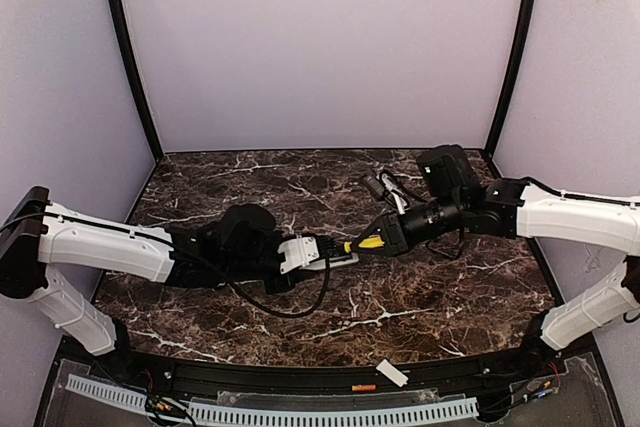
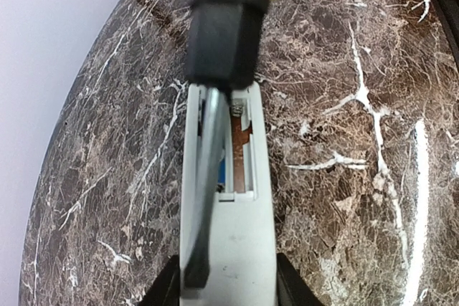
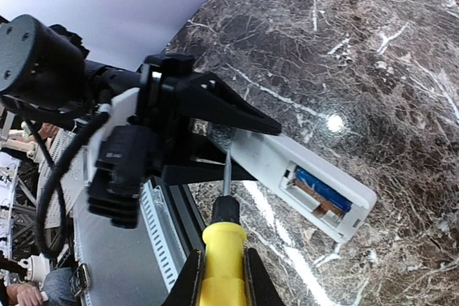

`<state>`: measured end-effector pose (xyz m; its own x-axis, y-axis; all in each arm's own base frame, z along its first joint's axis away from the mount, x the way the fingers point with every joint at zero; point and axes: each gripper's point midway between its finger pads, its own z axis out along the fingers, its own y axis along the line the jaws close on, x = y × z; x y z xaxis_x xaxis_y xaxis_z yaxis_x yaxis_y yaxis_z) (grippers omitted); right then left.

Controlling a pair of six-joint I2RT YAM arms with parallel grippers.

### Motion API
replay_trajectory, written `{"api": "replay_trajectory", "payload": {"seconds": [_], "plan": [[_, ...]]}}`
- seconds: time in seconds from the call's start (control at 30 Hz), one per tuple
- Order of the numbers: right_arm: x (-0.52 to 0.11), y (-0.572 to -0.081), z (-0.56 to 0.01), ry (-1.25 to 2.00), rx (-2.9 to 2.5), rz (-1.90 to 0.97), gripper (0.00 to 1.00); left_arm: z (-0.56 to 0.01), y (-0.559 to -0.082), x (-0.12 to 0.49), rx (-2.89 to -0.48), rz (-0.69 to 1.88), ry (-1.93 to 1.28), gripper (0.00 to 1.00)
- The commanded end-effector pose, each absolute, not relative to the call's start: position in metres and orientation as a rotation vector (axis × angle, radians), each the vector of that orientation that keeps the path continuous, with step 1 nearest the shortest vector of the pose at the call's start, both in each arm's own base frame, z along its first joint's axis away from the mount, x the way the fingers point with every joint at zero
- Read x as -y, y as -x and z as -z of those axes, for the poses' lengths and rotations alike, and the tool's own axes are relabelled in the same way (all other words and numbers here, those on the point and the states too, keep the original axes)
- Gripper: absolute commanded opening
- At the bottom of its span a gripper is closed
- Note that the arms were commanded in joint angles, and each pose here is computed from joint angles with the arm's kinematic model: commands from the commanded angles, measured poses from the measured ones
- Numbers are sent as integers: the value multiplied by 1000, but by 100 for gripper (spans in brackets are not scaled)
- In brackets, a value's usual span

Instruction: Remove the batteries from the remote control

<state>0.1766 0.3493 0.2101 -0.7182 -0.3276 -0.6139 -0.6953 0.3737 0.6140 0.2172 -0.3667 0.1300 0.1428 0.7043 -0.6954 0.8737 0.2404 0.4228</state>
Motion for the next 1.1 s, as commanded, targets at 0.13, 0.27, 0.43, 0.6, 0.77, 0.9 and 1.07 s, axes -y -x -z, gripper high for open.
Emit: {"api": "replay_trajectory", "payload": {"seconds": [0.13, 0.27, 0.43, 0.6, 0.77, 0.9, 1.07], "plan": [[-346, -188, -204, 858, -2291, -1171, 0, -159, -217, 372, -1539, 281, -1435, 0], [-346, -188, -210, 855, -2275, -1175, 0, -159, -217, 373, -1540, 279, -1433, 0], [-343, -188, -220, 844, -2251, -1183, 0, -161, -218, 373, -1540, 277, -1430, 0], [-336, -190, -225, 803, -2242, -1153, 0, -167, -222, 372, -1550, 265, -1402, 0], [-322, -196, -233, 719, -2236, -1095, 0, -178, -224, 371, -1583, 284, -1354, 0], [-312, -198, -241, 678, -2222, -1081, 0, -186, -226, 368, -1617, 296, -1296, 0], [-301, -200, -244, 623, -2231, -1041, 0, -203, -234, 365, -1677, 321, -1169, 0]]}}
